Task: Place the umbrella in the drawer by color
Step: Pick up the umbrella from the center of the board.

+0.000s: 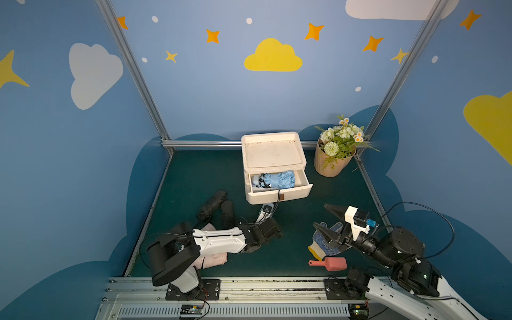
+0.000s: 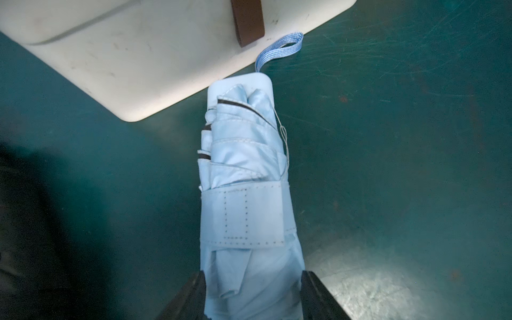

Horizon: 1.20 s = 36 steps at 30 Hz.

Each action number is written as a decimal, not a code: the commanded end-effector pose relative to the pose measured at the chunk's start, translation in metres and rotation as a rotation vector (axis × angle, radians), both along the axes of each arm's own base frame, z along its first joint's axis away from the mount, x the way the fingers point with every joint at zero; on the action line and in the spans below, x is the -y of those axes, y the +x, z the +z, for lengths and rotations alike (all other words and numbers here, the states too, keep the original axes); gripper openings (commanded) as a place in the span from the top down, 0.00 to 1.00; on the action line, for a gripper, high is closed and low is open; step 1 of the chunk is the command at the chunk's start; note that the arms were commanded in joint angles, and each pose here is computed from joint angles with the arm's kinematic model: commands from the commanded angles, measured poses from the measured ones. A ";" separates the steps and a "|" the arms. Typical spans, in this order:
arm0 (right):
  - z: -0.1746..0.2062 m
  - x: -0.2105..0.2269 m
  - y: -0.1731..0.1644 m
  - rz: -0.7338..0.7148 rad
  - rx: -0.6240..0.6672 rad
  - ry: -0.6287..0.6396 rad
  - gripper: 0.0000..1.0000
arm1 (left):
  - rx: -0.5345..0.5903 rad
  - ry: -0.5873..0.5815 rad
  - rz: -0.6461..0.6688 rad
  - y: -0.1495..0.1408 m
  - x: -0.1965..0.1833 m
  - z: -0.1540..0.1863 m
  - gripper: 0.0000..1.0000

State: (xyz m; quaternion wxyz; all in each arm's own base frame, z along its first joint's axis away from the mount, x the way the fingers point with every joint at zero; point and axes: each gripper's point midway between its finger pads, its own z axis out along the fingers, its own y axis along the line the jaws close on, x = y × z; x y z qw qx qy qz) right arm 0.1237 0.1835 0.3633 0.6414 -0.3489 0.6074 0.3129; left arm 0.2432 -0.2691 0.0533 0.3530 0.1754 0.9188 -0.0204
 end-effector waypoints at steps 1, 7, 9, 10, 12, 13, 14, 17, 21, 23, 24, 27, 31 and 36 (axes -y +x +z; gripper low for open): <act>-0.003 0.003 0.001 -0.013 -0.013 -0.006 0.24 | 0.027 0.044 0.027 0.006 -0.002 0.003 0.44; -0.004 0.003 0.001 -0.013 -0.013 -0.010 0.24 | 0.001 0.064 0.039 0.005 0.000 -0.009 0.61; -0.003 0.003 0.000 -0.012 -0.013 -0.008 0.24 | -0.007 0.074 0.049 0.005 -0.002 -0.013 0.66; -0.003 0.003 0.001 -0.013 -0.014 -0.010 0.24 | -0.012 0.081 0.049 0.005 -0.002 -0.015 0.68; -0.003 0.003 0.001 -0.013 -0.014 -0.010 0.24 | -0.019 0.096 0.051 0.004 -0.003 -0.017 0.75; -0.002 0.003 0.000 -0.013 -0.012 -0.008 0.24 | -0.023 0.104 0.051 0.004 -0.004 -0.019 0.81; -0.003 0.003 0.001 -0.014 -0.013 -0.008 0.24 | -0.028 0.112 0.051 0.004 -0.004 -0.020 0.88; -0.001 0.004 0.000 -0.015 -0.013 -0.005 0.24 | -0.029 0.098 0.044 0.003 -0.002 -0.015 0.98; -0.001 0.005 0.000 -0.018 -0.019 -0.005 0.24 | -0.003 0.018 -0.040 -0.002 0.017 0.013 0.98; -0.001 0.007 0.000 -0.025 -0.022 -0.004 0.24 | 0.020 -0.044 -0.116 -0.007 0.030 0.035 0.98; 0.000 0.008 0.001 -0.031 -0.021 -0.003 0.25 | 0.035 -0.077 -0.155 -0.010 0.036 0.048 0.98; 0.002 0.013 0.002 -0.050 -0.022 0.013 0.25 | 0.080 -0.149 -0.301 -0.023 0.051 0.081 0.98; 0.008 0.022 0.003 -0.086 -0.012 0.038 0.24 | 0.138 -0.235 -0.525 -0.050 0.068 0.109 0.98; 0.018 0.040 0.007 -0.164 0.014 0.071 0.25 | 0.186 -0.349 -0.649 -0.072 0.073 0.141 0.98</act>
